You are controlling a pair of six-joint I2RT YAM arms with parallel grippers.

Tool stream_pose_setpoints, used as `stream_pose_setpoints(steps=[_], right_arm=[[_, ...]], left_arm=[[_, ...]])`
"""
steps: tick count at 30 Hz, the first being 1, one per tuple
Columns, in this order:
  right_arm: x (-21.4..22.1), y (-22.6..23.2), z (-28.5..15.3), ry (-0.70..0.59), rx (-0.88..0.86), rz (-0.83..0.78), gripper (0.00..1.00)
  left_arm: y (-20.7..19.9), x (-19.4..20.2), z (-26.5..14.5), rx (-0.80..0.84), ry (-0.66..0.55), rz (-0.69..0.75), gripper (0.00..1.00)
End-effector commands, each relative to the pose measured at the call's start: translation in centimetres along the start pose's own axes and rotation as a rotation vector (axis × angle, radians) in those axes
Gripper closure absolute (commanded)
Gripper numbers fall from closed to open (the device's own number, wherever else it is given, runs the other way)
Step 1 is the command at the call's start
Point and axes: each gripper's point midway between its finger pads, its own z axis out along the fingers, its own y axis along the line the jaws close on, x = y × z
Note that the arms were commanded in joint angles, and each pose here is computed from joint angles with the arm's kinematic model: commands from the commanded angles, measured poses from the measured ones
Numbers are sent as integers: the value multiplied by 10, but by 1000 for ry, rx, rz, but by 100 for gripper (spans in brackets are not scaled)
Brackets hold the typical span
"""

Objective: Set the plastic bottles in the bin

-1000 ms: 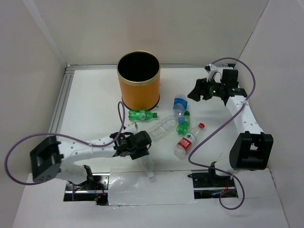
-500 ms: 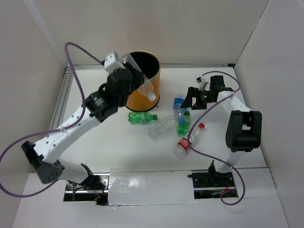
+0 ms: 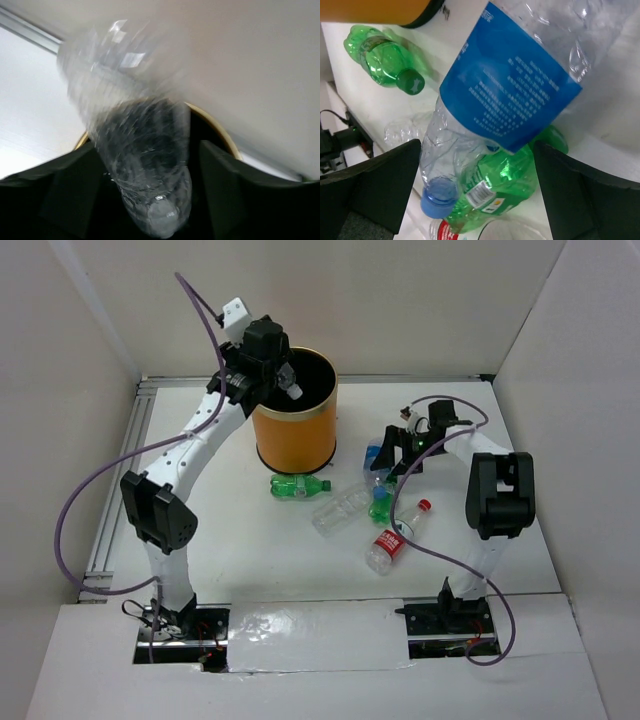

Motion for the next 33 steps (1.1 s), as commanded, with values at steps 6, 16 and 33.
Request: stream_pose_setpoints(steps=[6, 16, 33], right_arm=[[-14, 5, 29, 49, 0, -4, 3], [-30, 4, 12, 10, -54, -41, 74], [-182, 330, -145, -682, -225, -1164, 84]], left_arm=[[-5, -35, -42, 57, -43, 141, 0], [63, 97, -211, 367, 274, 180, 3], [136, 287, -307, 506, 529, 639, 2]])
